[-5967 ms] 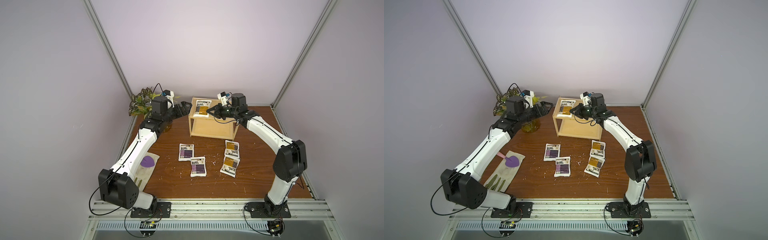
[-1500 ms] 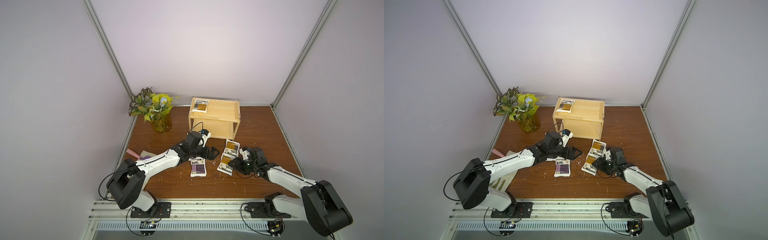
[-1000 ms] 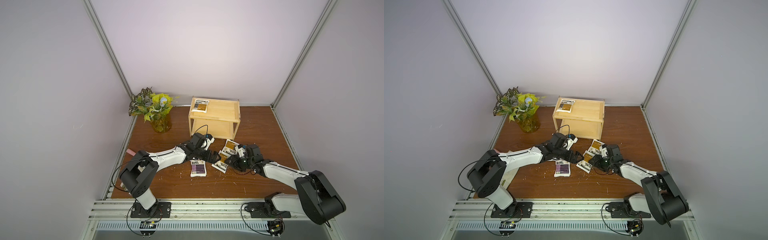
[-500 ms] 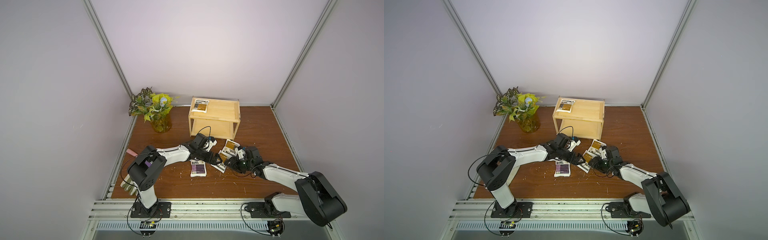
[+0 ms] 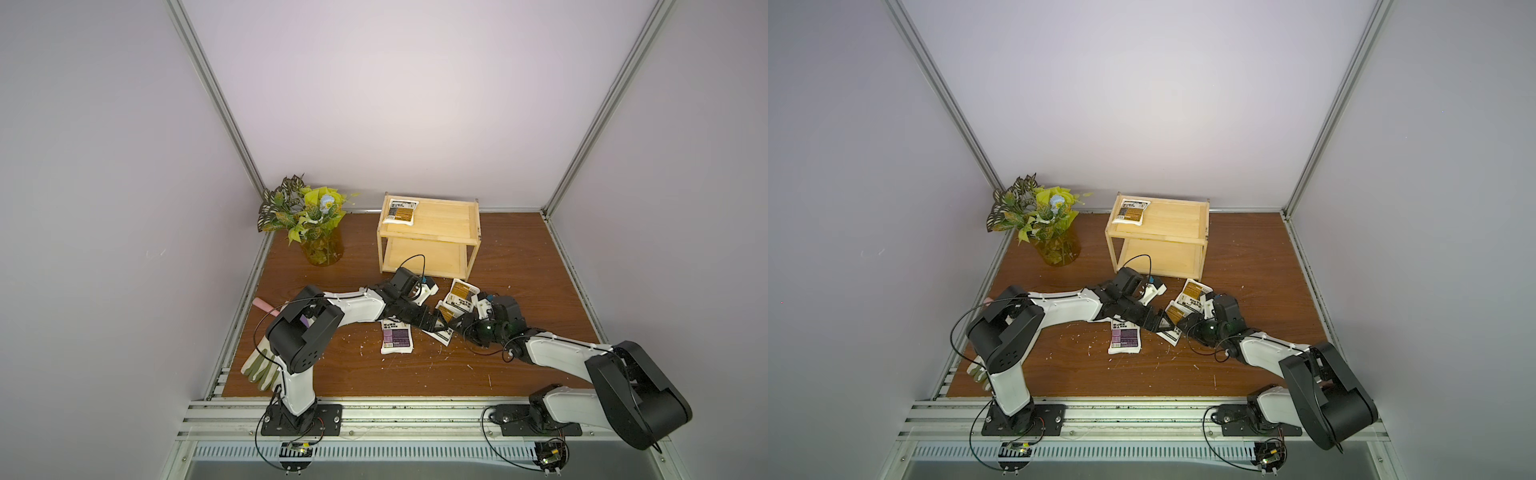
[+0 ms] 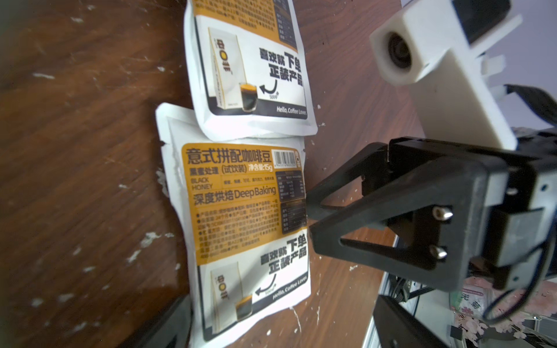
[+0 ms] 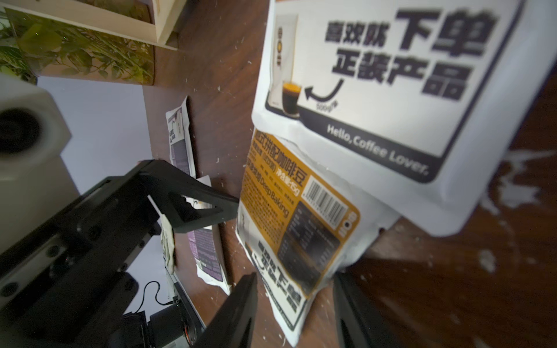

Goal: Place the bagged coffee beans on the shelf by color
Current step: Pick up the bagged coffee beans at the center of the board.

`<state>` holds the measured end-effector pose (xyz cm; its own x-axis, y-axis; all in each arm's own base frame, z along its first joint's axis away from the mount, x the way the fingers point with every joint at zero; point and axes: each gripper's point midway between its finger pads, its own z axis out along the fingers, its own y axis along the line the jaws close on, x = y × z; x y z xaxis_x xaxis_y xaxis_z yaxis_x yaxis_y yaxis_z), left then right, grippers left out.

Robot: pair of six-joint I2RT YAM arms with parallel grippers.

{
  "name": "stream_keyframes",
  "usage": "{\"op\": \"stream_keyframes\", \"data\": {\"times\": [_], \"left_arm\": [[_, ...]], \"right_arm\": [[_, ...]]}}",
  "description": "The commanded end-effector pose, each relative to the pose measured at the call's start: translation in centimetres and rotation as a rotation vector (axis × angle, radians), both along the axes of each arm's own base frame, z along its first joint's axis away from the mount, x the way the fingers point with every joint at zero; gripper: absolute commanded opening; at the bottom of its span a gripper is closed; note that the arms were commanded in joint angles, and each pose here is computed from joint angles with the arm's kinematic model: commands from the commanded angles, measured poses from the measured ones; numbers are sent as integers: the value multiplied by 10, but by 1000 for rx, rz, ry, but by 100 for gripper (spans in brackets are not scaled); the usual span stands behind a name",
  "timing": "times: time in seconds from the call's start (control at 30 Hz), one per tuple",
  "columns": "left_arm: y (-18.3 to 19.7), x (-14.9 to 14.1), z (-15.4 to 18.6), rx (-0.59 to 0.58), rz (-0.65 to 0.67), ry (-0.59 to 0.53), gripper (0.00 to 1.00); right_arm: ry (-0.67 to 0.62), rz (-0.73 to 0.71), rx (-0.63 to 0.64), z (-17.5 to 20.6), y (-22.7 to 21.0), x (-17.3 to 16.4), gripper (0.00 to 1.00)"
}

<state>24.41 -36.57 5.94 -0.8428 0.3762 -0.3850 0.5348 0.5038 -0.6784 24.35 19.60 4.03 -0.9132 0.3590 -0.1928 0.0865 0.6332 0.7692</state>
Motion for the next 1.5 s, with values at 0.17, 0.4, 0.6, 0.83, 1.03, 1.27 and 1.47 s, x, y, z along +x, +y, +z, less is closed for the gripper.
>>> {"op": "stream_keyframes", "data": {"times": [0.17,0.4,0.6,0.83,1.03,1.27,1.47], "left_arm": [[-11,-9,6,-62,-49,39,97],[-11,-11,5,-66,-55,45,97],[-11,-12,6,-68,-56,44,97],[-10,-12,7,-68,-57,45,97],[-8,-7,18,-64,-37,2,97],[14,29,57,-47,55,-121,99],[34,56,117,-62,121,-261,100]], "right_arm": [[61,7,27,-15,3,-11,46],[64,24,41,-14,6,-14,35],[66,30,29,-16,2,-20,18],[69,45,34,-14,3,-24,0],[64,50,25,-8,0,-29,0],[45,57,13,6,-4,-35,0],[20,70,22,23,-3,-36,0]]}}
